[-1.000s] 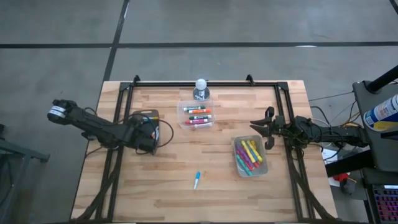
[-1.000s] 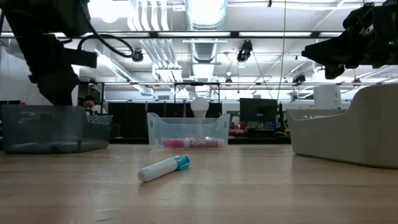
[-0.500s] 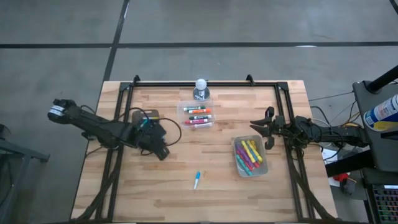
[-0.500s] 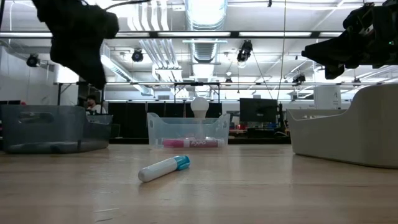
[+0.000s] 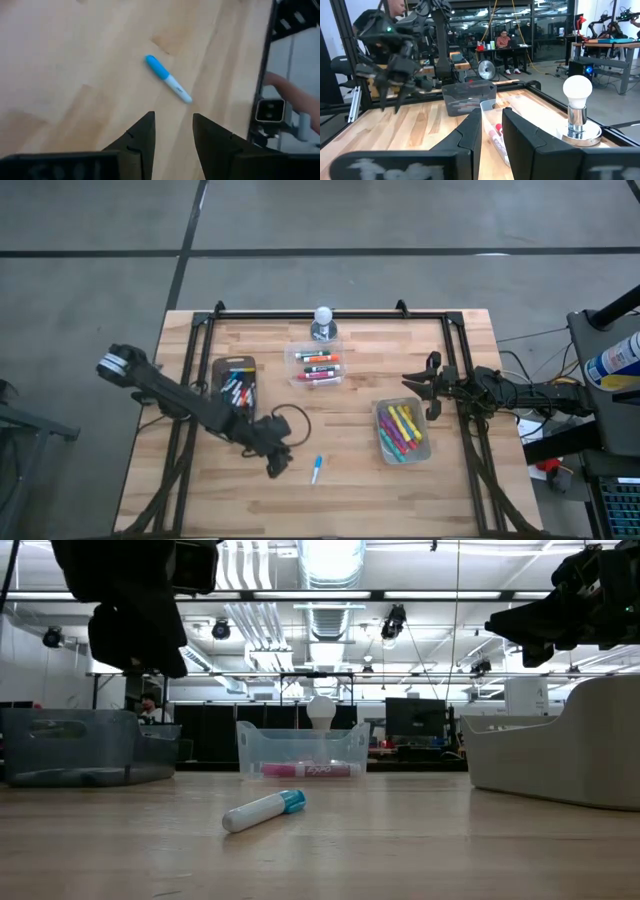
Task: Pick & Place Markers
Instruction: Put the light blue mini marker into the transparent black bin
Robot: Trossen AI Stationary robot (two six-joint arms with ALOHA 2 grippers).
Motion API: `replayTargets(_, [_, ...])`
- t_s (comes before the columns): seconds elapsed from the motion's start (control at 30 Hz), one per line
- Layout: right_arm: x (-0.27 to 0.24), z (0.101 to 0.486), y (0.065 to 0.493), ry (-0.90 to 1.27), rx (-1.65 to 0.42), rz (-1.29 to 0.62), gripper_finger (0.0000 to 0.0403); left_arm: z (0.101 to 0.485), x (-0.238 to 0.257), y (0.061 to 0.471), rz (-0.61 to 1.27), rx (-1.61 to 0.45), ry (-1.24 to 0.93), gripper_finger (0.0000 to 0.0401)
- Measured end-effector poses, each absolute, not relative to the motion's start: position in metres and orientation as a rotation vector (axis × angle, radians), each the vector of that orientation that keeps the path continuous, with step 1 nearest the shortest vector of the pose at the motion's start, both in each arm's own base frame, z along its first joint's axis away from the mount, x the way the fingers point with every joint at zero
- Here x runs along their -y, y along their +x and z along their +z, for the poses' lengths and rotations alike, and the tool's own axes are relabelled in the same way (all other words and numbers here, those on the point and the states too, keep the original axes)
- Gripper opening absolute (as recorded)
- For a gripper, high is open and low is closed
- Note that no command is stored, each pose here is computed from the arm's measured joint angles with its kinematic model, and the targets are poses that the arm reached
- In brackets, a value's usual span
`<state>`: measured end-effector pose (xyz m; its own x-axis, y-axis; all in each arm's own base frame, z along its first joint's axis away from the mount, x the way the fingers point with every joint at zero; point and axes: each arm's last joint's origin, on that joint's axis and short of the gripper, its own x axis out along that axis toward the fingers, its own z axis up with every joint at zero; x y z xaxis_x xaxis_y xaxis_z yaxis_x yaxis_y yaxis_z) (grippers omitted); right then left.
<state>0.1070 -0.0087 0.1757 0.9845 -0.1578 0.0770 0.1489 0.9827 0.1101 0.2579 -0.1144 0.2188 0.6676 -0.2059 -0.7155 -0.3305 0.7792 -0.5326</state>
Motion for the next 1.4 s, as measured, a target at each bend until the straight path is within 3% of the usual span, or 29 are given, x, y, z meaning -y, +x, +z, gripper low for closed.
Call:
replayTargets(0.43, [0.009, 0.176, 0.107, 0.105, 0.087, -0.154, 0.0068, 0.186, 0.147, 0.311, 0.026, -0.978, -0.651, 0.0124])
replayTargets(0.77, [0.009, 0.176, 0.107, 0.105, 0.086, -0.154, 0.0068, 0.187, 0.161, 0.344, -0.007, -0.966, -0.652, 0.0124])
replayTargets(1.4, [0.009, 0.176, 0.107, 0.105, 0.087, -0.154, 0.0068, 0.167, 0.151, 0.351, 0.152, -0.988, -0.566, 0.0124])
